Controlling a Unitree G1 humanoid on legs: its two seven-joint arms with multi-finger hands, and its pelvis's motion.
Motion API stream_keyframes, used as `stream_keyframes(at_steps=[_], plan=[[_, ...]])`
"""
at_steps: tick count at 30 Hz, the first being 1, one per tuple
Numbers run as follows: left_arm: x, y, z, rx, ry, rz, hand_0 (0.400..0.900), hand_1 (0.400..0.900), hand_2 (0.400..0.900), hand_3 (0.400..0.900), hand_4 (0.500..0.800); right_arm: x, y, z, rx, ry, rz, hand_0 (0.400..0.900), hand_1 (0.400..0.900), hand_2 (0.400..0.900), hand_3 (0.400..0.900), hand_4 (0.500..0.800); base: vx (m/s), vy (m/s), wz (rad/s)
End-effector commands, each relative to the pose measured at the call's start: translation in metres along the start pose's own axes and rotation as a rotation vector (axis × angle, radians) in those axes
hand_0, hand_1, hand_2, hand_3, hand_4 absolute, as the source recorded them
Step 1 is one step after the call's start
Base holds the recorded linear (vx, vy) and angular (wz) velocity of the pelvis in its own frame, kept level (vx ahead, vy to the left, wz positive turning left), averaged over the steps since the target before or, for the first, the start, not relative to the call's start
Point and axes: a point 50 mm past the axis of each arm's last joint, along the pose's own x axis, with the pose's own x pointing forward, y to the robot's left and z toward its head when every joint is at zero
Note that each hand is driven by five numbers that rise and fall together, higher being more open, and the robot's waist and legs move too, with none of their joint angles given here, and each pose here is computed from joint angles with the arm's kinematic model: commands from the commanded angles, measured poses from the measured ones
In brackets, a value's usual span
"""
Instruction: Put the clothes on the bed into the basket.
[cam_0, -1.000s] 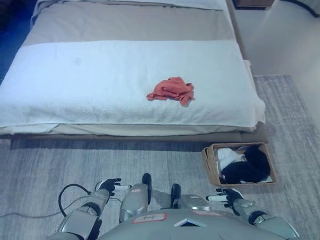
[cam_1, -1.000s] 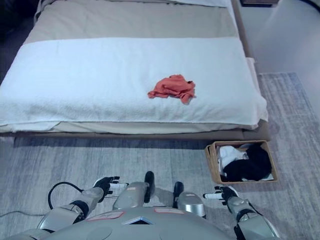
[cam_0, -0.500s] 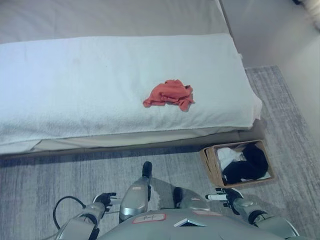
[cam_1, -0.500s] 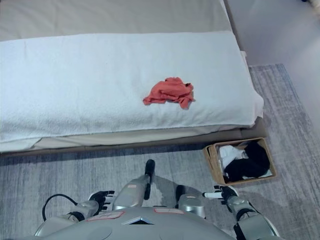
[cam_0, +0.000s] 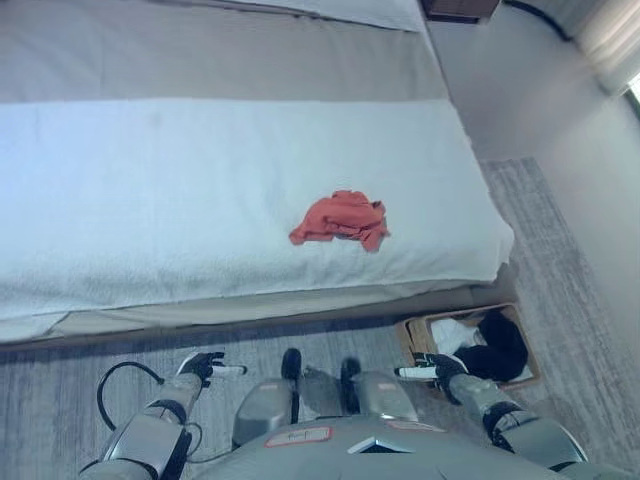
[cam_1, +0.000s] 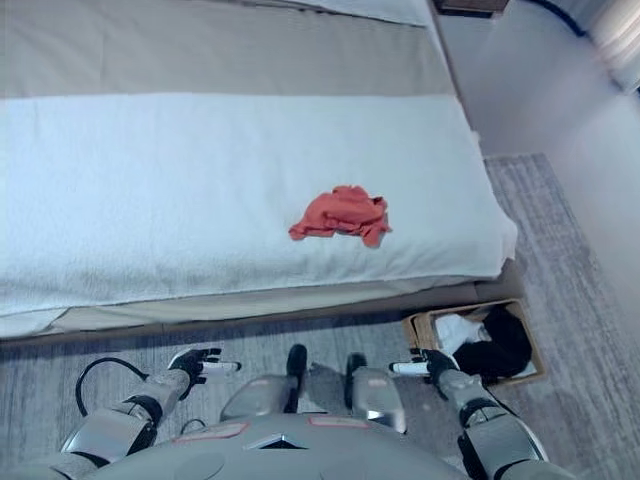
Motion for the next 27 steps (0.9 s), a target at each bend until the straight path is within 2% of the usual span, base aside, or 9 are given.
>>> stream_keyframes(at_steps=[1,4,5,7,10,12,21,24,27], plan=[[-0.002,0.016,-0.016,-0.026,0.040,0.049,0.900,0.900,0.900,0.900,0.800,-0.008,-0.045,0.020,-0.036,-0.076,-0.130,0.900,0.900,0.900,0.900,0.800,0.189,-0.156,0.40],[-0.003,0.016,-0.023,-0.032,0.061,0.046,0.900,0.900,0.900,0.900,0.800,-0.015,-0.063,0.045,-0.078,-0.172,-0.182,0.900,0.900,0.900,0.900,0.800,0.202,-0.223,0.36],[-0.004,0.013,-0.030,-0.040,0.076,0.038,0.900,0.900,0.900,0.900,0.800,-0.026,-0.087,0.071,-0.112,-0.269,-0.242,0.900,0.900,0.900,0.900,0.800,0.250,-0.321,0.27],[-0.006,0.007,-0.043,-0.025,0.107,0.013,0.900,0.900,0.900,0.900,0.800,-0.044,-0.118,0.095,-0.163,-0.350,-0.324,0.900,0.900,0.900,0.900,0.800,0.203,-0.256,0.36],[-0.006,0.002,-0.047,-0.012,0.120,-0.005,0.900,0.900,0.900,0.900,0.800,-0.062,-0.139,0.121,-0.201,-0.424,-0.390,0.900,0.900,0.900,0.900,0.800,0.078,-0.159,0.33],[-0.006,-0.007,-0.050,0.017,0.127,-0.032,0.900,0.900,0.900,0.900,0.800,-0.086,-0.163,0.161,-0.262,-0.510,-0.473,0.900,0.900,0.900,0.900,0.800,0.072,-0.182,0.36],[-0.006,-0.018,-0.048,0.017,0.125,-0.050,0.900,0.900,0.900,0.900,0.800,-0.143,-0.160,0.279,-0.348,-0.752,-0.575,0.900,0.900,0.900,0.900,0.800,0.008,-0.083,0.15],[-0.005,-0.014,-0.042,-0.005,0.101,-0.038,0.900,0.900,0.900,0.900,0.800,-0.158,-0.158,0.302,-0.322,-0.796,-0.597,0.900,0.900,0.900,0.900,0.800,-0.105,-0.026,0.22],[-0.004,-0.013,-0.038,-0.005,0.086,-0.035,0.900,0.900,0.900,0.900,0.800,-0.161,-0.157,0.308,-0.312,-0.794,-0.608,0.900,0.900,0.900,0.900,0.800,-0.055,-0.013,0.19]])
